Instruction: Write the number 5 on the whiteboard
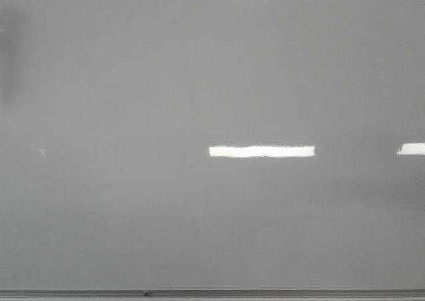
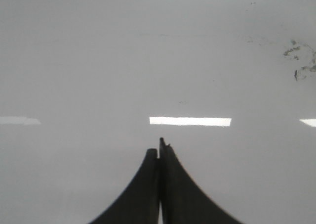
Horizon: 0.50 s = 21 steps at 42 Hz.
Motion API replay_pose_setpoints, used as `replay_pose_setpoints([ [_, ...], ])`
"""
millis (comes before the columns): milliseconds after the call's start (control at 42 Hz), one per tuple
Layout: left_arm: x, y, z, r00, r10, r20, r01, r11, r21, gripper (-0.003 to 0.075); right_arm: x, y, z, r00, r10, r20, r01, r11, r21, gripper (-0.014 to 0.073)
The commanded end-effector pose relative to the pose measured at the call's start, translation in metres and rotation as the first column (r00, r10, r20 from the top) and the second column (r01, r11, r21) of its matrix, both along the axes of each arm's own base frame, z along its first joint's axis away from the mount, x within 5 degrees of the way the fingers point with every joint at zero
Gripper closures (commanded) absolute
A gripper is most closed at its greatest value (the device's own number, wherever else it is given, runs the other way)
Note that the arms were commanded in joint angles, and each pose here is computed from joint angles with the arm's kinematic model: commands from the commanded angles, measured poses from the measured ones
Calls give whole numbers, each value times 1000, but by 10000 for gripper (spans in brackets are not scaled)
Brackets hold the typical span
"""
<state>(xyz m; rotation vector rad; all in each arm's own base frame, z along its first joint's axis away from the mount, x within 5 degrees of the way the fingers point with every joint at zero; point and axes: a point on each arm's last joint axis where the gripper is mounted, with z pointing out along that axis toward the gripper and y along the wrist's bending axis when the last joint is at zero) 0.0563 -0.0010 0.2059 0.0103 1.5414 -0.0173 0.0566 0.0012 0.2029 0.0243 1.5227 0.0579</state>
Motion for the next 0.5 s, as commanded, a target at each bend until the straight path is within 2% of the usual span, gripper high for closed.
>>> replay_pose_setpoints([
  [0, -2, 0, 7, 996, -5, 92, 6, 1000, -7, 741, -3, 0, 14, 993, -4, 121, 6, 1000, -16, 664],
  [476, -2, -1, 7, 995, -25, 92, 26, 1000, -7, 741, -3, 0, 14, 993, -4, 121, 6, 1000, -16, 664],
])
